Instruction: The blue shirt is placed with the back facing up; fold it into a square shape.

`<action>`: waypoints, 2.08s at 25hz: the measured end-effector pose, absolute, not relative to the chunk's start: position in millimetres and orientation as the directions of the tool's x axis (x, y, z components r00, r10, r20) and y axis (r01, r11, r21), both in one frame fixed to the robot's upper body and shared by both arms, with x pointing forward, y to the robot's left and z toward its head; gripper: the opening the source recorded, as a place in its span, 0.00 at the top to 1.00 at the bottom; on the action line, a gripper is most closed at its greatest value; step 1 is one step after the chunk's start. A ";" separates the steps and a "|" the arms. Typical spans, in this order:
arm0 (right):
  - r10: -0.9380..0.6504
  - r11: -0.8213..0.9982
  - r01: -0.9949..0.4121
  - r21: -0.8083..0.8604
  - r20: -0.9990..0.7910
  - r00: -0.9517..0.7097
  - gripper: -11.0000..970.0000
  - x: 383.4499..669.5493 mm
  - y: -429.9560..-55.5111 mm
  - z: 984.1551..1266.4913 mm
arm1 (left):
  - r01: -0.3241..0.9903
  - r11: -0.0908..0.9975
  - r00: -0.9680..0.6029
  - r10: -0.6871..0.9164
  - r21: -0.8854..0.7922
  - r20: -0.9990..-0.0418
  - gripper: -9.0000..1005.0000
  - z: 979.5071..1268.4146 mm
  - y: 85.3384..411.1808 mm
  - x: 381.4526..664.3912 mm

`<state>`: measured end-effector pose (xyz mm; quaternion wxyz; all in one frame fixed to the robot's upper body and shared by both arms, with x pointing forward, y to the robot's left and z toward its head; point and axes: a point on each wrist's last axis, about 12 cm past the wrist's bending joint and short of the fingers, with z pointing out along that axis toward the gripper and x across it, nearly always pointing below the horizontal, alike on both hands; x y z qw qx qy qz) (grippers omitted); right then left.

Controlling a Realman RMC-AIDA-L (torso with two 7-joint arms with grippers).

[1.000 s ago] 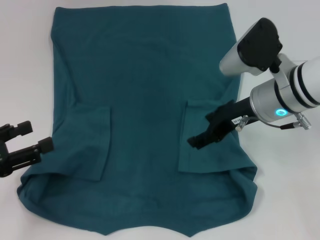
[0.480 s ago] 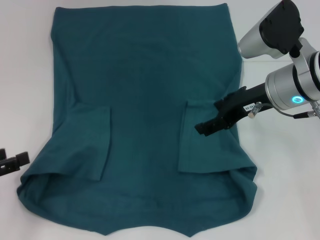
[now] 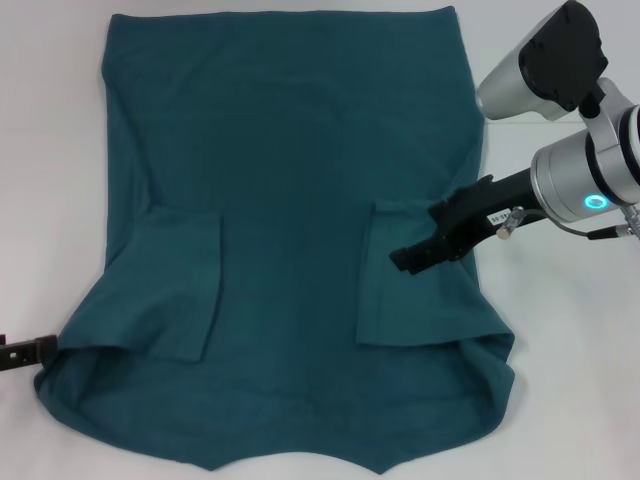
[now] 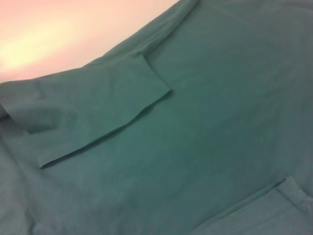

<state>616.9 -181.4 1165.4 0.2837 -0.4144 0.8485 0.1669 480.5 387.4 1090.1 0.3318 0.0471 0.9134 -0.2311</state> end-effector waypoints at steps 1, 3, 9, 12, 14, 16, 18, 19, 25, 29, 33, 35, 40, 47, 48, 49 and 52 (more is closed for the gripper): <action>-0.608 0.602 -0.797 0.048 -0.620 -0.496 0.02 616.8 -181.7 1165.3 | 0.238 0.889 -0.779 -0.065 -0.391 -0.623 0.13 1090.7 387.1 481.1; -0.607 0.603 -0.796 0.049 -0.620 -0.498 0.02 616.7 -182.5 1165.1 | 0.240 0.889 -0.789 -0.056 -0.391 -0.611 0.13 1092.5 384.9 482.8; -0.606 0.604 -0.796 0.047 -0.621 -0.497 0.02 616.9 -183.2 1165.5 | 0.251 0.885 -0.824 -0.018 -0.392 -0.567 0.13 1092.3 372.8 490.5; -0.607 0.604 -0.796 0.047 -0.620 -0.497 0.02 616.8 -183.3 1165.3 | 0.243 0.890 -0.839 -0.006 -0.386 -0.543 0.13 1091.0 368.7 494.3; -0.607 0.604 -0.796 0.047 -0.620 -0.497 0.02 616.5 -183.6 1164.9 | 0.238 0.895 -0.845 0.000 -0.377 -0.535 0.13 1090.7 367.6 496.0; -0.607 0.604 -0.795 0.049 -0.618 -0.499 0.02 615.8 -184.4 1163.7 | 0.239 0.897 -0.846 0.005 -0.371 -0.533 0.13 1090.8 367.0 497.1; -0.607 0.605 -0.794 0.050 -0.617 -0.501 0.02 615.3 -185.2 1162.8 | 0.241 0.898 -0.846 0.009 -0.368 -0.533 0.13 1090.9 366.2 498.1; -0.607 0.605 -0.795 0.049 -0.617 -0.501 0.02 615.2 -185.5 1162.7 | 0.242 0.898 -0.847 0.011 -0.366 -0.532 0.13 1090.8 365.5 498.6; -0.609 0.602 -0.798 0.041 -0.622 -0.492 0.02 615.0 -185.7 1164.3 | 0.264 0.902 -0.845 0.047 -0.340 -0.532 0.13 1089.1 358.5 504.5; -0.613 0.598 -0.801 0.038 -0.622 -0.487 0.02 614.6 -184.8 1164.9 | 0.273 0.909 -0.852 0.075 -0.316 -0.519 0.13 1086.0 353.8 507.9; -0.608 0.599 -0.800 0.038 -0.629 -0.485 0.02 614.6 -185.0 1166.4 | 0.299 0.904 -0.853 0.109 -0.305 -0.511 0.14 1085.1 347.4 510.2; -0.607 0.599 -0.800 0.038 -0.631 -0.484 0.02 614.6 -184.9 1166.8 | 0.310 0.903 -0.851 0.123 -0.299 -0.511 0.14 1085.0 346.1 510.2; -0.605 0.599 -0.800 0.035 -0.635 -0.481 0.03 614.9 -184.2 1167.2 | 0.313 0.906 -0.839 0.122 -0.286 -0.530 0.19 1086.3 344.5 512.1; -0.599 0.605 -0.796 0.036 -0.638 -0.484 0.03 615.0 -185.1 1167.8 | 0.331 0.903 -0.837 0.146 -0.274 -0.528 0.44 1085.6 337.2 517.4; -0.597 0.606 -0.794 0.035 -0.639 -0.484 0.03 615.0 -185.8 1168.1 | 0.331 0.903 -0.837 0.146 -0.274 -0.528 0.48 1085.6 337.2 517.4; -0.596 0.608 -0.793 0.034 -0.641 -0.484 0.03 614.9 -186.4 1168.5 | 0.338 0.902 -0.836 0.156 -0.269 -0.527 0.51 1085.3 334.8 518.5; -0.594 0.610 -0.792 0.033 -0.642 -0.485 0.03 615.0 -187.3 1169.0 | 0.344 0.901 -0.834 0.164 -0.264 -0.527 0.63 1085.1 333.1 519.5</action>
